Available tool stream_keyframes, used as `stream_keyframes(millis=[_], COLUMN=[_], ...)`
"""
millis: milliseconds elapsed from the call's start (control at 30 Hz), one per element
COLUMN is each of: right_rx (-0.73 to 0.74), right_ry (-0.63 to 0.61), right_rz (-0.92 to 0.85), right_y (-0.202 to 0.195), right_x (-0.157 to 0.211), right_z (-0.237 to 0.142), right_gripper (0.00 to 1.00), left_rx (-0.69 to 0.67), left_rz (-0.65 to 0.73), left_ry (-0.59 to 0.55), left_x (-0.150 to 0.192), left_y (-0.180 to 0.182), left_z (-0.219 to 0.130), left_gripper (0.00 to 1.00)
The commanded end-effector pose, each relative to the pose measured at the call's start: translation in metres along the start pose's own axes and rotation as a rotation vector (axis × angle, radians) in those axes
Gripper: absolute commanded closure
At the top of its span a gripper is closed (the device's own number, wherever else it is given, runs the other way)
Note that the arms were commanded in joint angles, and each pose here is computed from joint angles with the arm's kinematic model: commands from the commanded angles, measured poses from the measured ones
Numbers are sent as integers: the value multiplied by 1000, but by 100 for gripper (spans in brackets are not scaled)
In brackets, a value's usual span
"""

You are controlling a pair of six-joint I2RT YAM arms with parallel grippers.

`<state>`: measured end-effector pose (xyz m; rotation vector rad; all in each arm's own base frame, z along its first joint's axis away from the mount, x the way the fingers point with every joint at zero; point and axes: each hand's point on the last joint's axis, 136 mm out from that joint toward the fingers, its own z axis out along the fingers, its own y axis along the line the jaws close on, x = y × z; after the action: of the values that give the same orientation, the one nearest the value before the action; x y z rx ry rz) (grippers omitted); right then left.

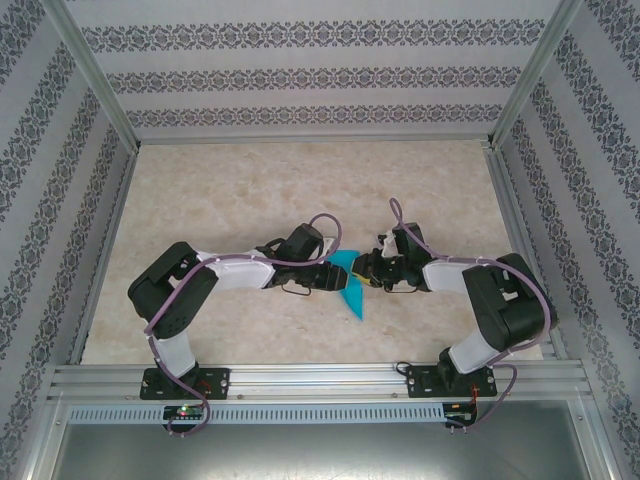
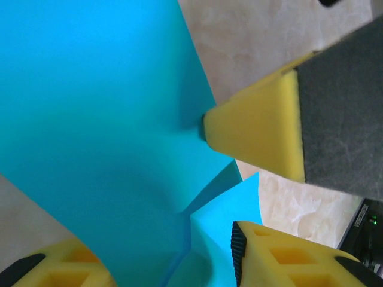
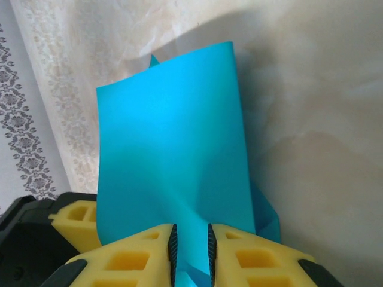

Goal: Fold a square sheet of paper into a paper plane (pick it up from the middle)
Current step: Fold the wing for the fifth time at the center of the table.

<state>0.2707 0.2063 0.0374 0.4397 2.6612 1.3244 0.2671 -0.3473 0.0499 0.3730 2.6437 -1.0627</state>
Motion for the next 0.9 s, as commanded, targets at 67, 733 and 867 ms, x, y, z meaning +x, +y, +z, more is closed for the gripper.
stream_keyframes(millis=[67, 733, 867], right_rx=[65, 132, 152], right_ry=[-29, -27, -54], right_rz=[-45, -382, -466], right_y=[-10, 10, 12], right_x=[7, 49, 53], right_z=[-15, -29, -29], right_gripper=[77, 68, 65], left_rx=[-3, -5, -14], left_rz=[-43, -91, -106], left_ry=[-30, -13, -9], left_x=[-14, -28, -30], left_y=[-13, -15, -12], left_z=[-7, 8, 10], left_gripper=[58, 58, 57])
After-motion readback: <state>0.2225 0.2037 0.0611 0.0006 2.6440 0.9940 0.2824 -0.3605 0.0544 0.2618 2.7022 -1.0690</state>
